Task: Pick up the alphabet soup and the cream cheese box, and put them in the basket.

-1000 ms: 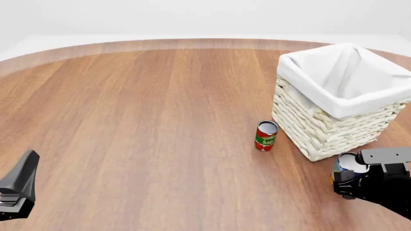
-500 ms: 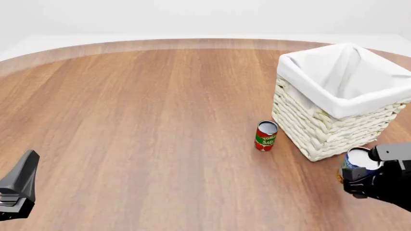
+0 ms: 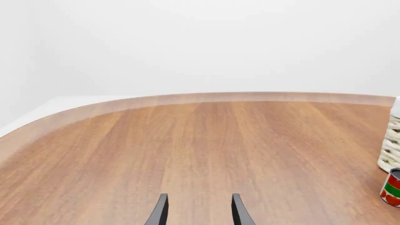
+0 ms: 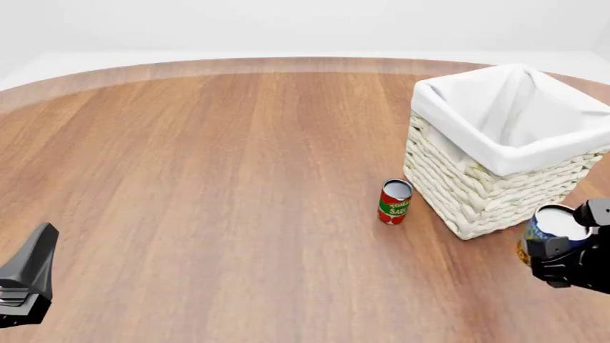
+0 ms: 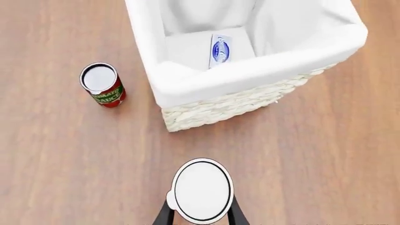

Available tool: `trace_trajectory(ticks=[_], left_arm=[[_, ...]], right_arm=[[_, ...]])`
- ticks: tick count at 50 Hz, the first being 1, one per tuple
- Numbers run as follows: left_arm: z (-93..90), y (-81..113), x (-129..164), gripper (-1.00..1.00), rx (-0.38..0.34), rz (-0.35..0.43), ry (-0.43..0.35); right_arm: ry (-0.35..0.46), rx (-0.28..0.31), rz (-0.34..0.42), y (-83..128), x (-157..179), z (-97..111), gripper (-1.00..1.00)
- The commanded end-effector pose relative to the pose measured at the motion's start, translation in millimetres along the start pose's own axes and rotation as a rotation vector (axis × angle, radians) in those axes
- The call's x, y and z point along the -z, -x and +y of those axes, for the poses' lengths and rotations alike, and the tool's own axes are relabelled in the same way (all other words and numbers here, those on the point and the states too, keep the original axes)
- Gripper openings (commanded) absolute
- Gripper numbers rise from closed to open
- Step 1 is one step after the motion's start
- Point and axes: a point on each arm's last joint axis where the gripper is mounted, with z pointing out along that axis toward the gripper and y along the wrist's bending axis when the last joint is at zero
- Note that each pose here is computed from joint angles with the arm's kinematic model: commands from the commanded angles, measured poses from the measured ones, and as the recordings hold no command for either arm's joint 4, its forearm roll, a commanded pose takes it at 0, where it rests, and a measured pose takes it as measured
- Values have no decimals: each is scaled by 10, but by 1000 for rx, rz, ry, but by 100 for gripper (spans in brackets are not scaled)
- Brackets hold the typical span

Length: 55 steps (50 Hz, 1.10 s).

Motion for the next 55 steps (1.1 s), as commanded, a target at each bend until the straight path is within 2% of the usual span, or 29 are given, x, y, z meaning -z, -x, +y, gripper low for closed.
trace_trajectory(ticks=[1, 2, 6, 7, 9, 36, 40, 43, 50, 55], left_arm=[[0, 0, 0, 100, 0, 0, 0], [0, 0, 0, 100, 0, 0, 0], [0, 0, 0, 100, 0, 0, 0], [0, 0, 0, 100, 0, 0, 0], [0, 0, 0, 100, 0, 0, 0], [0, 0, 0, 100, 0, 0, 0], [0, 0, 0, 100, 0, 0, 0], [0, 0, 0, 100, 0, 0, 0], [0, 0, 0, 100, 0, 0, 0], [0, 0, 0, 100, 0, 0, 0]], right_arm=[[-9, -9, -23, 129, 206, -30, -100], [-11, -8, -26, 187, 266, -44, -100], [-16, -3, -36, 201, 313, -50, -100], [-16, -3, -37, 267, 379, -62, -100], [-18, 2, -39, 232, 358, -58, -100], [-25, 39, -99, 549, 765, -107, -100], [-23, 47, -106, 532, 862, -97, -100], [-23, 46, -113, 596, 897, -108, -100], [-19, 48, -129, 576, 1195, -97, -100], [-18, 55, -137, 634, 1220, -105, -100]])
